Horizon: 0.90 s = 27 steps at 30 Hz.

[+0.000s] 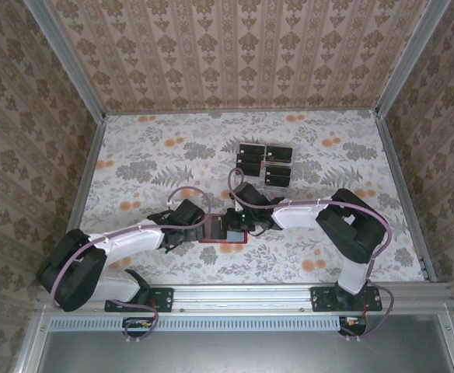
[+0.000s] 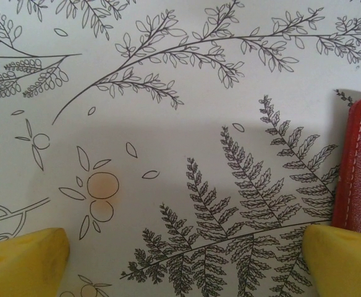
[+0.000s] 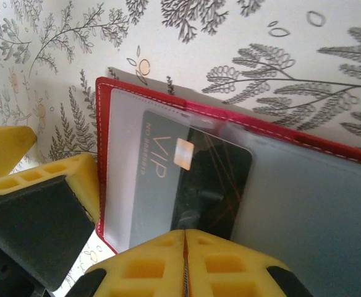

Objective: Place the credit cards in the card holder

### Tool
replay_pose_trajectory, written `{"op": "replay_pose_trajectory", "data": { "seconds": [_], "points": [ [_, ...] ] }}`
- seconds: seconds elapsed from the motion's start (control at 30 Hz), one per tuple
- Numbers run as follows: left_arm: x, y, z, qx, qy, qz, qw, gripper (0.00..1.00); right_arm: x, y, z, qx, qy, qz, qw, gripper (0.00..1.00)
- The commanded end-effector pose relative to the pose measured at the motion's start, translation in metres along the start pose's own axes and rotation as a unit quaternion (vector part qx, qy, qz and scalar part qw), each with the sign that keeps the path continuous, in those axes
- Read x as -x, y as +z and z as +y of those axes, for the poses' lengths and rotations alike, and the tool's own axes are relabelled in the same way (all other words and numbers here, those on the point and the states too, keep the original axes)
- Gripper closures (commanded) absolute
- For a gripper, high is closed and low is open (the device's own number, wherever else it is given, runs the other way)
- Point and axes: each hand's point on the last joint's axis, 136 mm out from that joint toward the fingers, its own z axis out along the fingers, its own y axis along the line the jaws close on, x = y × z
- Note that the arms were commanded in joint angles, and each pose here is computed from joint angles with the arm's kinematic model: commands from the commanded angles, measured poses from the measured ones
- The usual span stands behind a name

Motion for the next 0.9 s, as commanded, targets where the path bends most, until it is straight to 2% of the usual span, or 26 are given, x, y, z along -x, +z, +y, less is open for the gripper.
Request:
{"op": "replay_pose_trajectory", "data": {
  "seconds": [0.0,0.17,0.33,0.5,0.7,0.87],
  "points": [
    [-0.008,0.005,0.001,-0.002,0.004,0.012,1.0,0.0,0.001,0.007,0.012,0.017,0.001,0.007,1.0,0.91],
    [-0.007,0.004,0.0,-0.004,0.004,0.011,1.0,0.0,0.002,0.01,0.02,0.025,-0.002,0.012,1.0,0.9],
    [0.001,-0.005,-0.002,-0.01,0.005,0.0,1.0,0.0,0.009,-0.01,0.031,0.024,-0.023,-0.005,0.999,0.87],
    [0.01,-0.016,0.0,-0.009,0.008,-0.016,1.0,0.0,0.012,-0.029,0.021,-0.018,-0.043,-0.025,0.999,0.71],
    [0.008,-0.013,0.003,0.001,0.011,-0.011,1.0,0.0,0.01,-0.029,0.001,-0.069,-0.054,-0.021,0.996,0.7],
    [0.004,-0.006,0.004,0.005,0.012,-0.001,1.0,0.0,0.008,-0.021,-0.004,-0.072,-0.05,-0.015,0.996,0.7]
  ]
}}
